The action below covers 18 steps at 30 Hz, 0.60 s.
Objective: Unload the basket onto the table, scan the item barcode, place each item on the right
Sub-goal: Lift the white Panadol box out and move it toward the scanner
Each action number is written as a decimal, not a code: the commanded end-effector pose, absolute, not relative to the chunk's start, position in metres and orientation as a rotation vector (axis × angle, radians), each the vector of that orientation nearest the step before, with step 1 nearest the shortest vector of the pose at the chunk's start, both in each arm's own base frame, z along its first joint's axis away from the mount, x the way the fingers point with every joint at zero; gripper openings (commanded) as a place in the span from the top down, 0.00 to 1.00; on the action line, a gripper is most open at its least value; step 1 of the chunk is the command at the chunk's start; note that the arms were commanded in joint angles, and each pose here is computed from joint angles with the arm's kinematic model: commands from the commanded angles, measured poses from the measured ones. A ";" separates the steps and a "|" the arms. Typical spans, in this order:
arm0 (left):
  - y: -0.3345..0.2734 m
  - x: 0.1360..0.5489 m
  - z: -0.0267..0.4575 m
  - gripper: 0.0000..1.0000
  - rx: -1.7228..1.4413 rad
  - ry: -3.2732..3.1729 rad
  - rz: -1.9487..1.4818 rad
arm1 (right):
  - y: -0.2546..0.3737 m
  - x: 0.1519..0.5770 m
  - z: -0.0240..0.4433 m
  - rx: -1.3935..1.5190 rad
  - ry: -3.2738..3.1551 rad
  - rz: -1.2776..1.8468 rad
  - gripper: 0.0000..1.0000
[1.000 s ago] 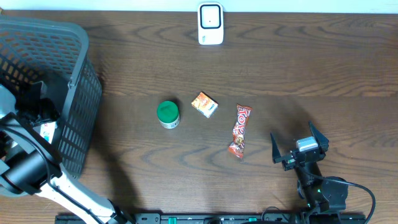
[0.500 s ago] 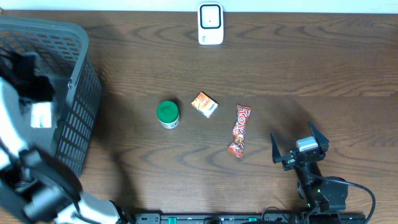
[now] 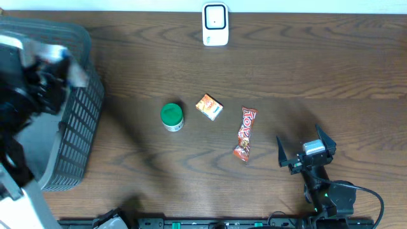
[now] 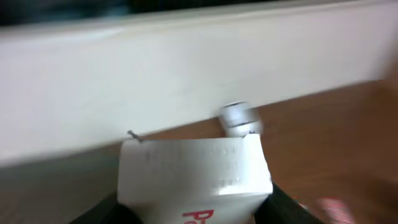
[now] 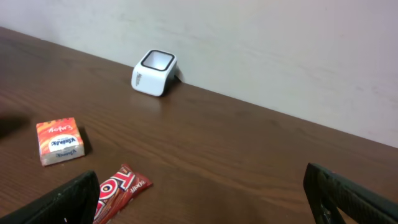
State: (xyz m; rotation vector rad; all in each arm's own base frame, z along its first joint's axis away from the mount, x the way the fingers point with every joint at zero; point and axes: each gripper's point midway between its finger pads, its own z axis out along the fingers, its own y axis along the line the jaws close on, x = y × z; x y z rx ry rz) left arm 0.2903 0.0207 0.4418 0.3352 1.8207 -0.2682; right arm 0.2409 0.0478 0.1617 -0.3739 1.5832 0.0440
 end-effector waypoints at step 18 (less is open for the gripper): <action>-0.289 0.294 0.278 0.49 1.226 2.005 -1.012 | 0.046 0.241 0.161 -0.359 1.586 0.049 0.01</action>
